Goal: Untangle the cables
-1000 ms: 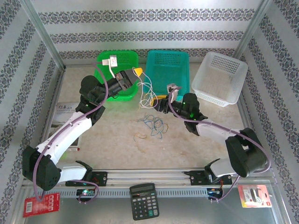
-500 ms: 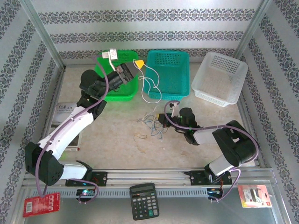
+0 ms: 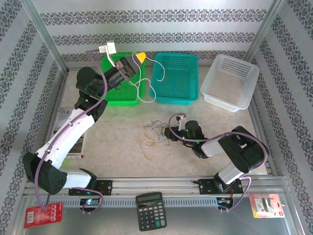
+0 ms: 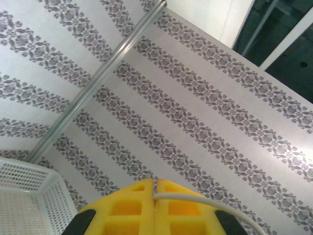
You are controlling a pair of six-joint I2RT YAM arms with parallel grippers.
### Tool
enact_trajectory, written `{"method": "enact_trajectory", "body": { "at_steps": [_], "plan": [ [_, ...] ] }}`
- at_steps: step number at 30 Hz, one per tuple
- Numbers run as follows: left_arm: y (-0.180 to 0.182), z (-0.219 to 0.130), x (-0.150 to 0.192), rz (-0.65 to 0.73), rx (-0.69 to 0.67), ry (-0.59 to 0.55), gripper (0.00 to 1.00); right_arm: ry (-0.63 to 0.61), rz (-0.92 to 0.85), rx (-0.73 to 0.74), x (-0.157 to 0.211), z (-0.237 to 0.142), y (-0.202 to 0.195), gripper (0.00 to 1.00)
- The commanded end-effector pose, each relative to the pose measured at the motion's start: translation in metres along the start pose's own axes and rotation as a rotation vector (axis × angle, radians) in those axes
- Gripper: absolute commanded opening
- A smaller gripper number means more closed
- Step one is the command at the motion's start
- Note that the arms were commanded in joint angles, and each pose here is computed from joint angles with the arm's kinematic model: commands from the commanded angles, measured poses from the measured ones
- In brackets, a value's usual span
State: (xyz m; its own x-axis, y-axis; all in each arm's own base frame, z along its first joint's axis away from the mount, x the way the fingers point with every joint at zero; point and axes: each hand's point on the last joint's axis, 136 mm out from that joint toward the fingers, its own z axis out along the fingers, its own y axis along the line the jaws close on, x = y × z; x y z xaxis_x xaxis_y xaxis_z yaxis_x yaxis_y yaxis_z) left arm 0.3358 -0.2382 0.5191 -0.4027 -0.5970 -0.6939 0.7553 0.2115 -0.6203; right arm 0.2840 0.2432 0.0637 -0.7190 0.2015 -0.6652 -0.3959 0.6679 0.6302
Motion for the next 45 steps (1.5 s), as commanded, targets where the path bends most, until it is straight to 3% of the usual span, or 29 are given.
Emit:
{"method": "enact_trajectory", "body": {
  "at_steps": [1, 6, 12, 31, 38, 45],
  "plan": [
    [0.009, -0.008, -0.013, 0.077, -0.072, -0.031, 0.0, -0.024, -0.018, -0.003, -0.006, -0.007, 0.007, 0.45],
    [0.039, -0.017, -0.029, 0.164, -0.201, -0.056, 0.0, -0.023, -0.036, 0.014, -0.012, -0.014, 0.013, 0.58],
    [0.057, -0.024, -0.039, 0.23, -0.24, -0.062, 0.0, -0.026, -0.056, 0.051, -0.019, -0.027, 0.016, 0.67],
    [0.057, -0.027, -0.025, 0.191, -0.183, -0.038, 0.0, -0.2, -0.224, -0.149, -0.114, -0.08, 0.125, 0.76],
    [0.052, -0.017, -0.045, 0.255, -0.196, -0.061, 0.0, -0.193, -0.227, -0.143, -0.114, -0.079, 0.124, 0.76],
    [0.052, 0.0, -0.091, 0.365, -0.238, -0.127, 0.0, -0.185, -0.208, -0.096, -0.103, -0.077, 0.107, 0.76]
  ]
}}
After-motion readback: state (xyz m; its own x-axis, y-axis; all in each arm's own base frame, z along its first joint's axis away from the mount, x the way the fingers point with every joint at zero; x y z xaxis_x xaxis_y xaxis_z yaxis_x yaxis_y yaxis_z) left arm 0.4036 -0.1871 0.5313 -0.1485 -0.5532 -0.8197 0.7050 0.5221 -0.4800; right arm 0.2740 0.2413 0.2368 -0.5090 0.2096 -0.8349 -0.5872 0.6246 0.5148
